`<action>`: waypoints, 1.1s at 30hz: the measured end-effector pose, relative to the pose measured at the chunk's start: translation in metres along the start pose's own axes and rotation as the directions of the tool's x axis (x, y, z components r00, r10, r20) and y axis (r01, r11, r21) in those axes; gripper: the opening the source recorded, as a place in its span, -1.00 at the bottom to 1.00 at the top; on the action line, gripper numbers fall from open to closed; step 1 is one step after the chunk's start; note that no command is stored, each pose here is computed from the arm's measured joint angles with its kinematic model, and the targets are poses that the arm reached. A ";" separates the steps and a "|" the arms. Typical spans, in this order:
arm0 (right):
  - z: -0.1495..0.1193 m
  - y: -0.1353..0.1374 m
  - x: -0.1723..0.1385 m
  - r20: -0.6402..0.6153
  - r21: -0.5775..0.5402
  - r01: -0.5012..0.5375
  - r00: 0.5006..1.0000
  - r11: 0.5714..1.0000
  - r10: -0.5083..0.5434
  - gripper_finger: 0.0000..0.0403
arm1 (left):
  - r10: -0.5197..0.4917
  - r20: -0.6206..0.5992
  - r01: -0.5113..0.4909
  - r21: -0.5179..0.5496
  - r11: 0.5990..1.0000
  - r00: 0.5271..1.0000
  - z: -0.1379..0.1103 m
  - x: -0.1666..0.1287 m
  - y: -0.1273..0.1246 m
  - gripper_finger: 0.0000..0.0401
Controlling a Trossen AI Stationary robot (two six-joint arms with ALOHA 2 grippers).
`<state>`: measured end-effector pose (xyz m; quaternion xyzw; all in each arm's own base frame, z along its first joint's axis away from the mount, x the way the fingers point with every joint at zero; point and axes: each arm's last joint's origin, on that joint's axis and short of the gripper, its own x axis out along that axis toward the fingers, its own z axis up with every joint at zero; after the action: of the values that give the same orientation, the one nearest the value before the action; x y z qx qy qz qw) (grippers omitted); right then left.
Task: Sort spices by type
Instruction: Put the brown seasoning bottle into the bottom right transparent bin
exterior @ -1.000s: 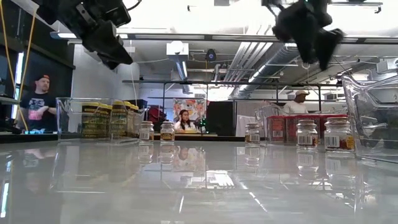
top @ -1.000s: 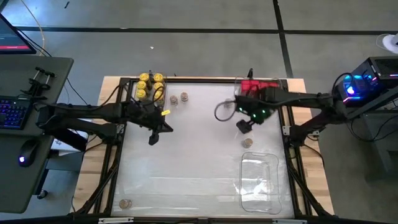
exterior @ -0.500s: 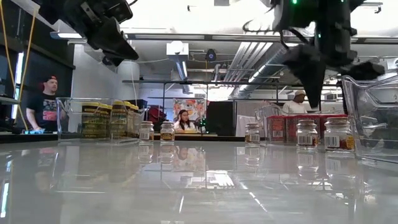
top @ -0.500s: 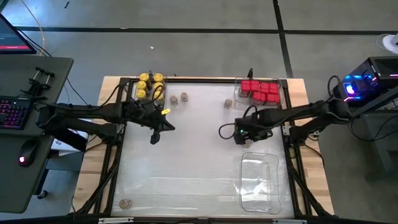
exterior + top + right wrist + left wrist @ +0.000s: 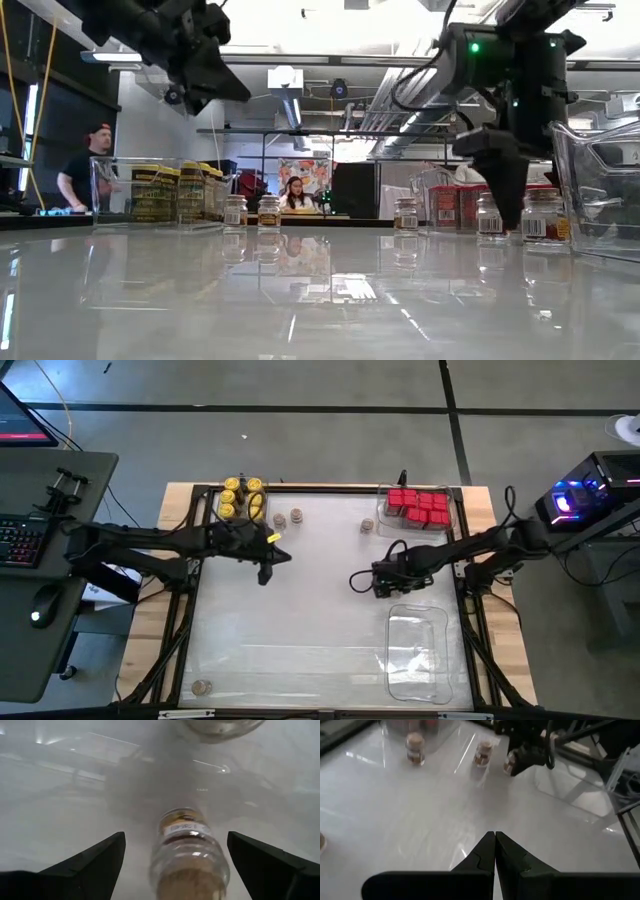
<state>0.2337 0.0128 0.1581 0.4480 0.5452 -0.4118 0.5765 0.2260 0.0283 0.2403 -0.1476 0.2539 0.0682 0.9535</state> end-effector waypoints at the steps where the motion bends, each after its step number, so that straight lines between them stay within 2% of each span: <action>1: 0.000 0.000 0.002 -0.003 0.000 0.011 1.000 1.000 -0.011 0.71 | 0.002 -0.013 -0.003 -0.006 1.000 1.000 -0.001 0.003 0.000 -1.00; 7: 0.000 0.001 0.006 -0.005 0.018 0.016 1.000 1.000 -0.016 0.48 | 0.000 -0.078 0.003 0.037 0.999 0.997 -0.009 0.016 0.002 -1.00; 13: 0.000 0.001 0.004 -0.021 0.035 0.026 0.999 0.999 -0.025 0.04 | 0.002 -0.122 0.007 0.067 0.998 0.993 -0.014 0.026 0.004 -1.00; 16: 0.001 0.008 -0.010 -0.021 -0.029 0.035 0.999 0.999 -0.036 -0.07 | -0.018 -0.125 0.027 0.073 0.997 0.992 -0.015 0.030 0.004 -1.00; 19: 0.004 0.019 -0.035 0.008 -0.181 0.039 0.999 0.983 -0.038 -0.07 | -0.048 -0.110 0.061 0.117 0.991 0.993 -0.013 0.032 0.003 -1.00; 22: 0.004 0.032 -0.068 0.018 -0.371 0.026 1.000 0.928 -0.021 -0.07 | -0.056 -0.106 0.071 0.140 0.988 0.993 -0.013 0.032 0.003 -1.00; 26: -0.015 0.041 -0.114 0.034 -0.588 -0.011 0.999 0.809 0.039 -0.07 | -0.056 -0.108 0.071 0.140 0.988 0.993 -0.013 0.032 0.003 -1.00; 28: -0.032 0.038 -0.129 0.021 -0.658 -0.029 0.998 0.753 0.057 -0.07 | -0.055 -0.109 0.070 0.140 0.988 0.993 -0.013 0.032 0.003 -1.00; 30: -0.053 0.028 -0.136 -0.011 -0.702 -0.019 1.000 0.712 0.015 -0.07 | -0.056 -0.109 0.071 0.140 0.988 0.992 -0.013 0.032 0.003 -1.00; 33: -0.081 0.008 -0.146 -0.022 -0.721 0.007 0.999 0.693 -0.033 -0.07 | -0.055 -0.109 0.070 0.140 0.988 0.992 -0.013 0.032 0.003 -1.00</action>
<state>0.2105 0.0907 0.3036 0.1874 0.6772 -0.1644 0.6922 0.2468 0.0287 0.2129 -0.0897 0.3032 0.0118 0.9486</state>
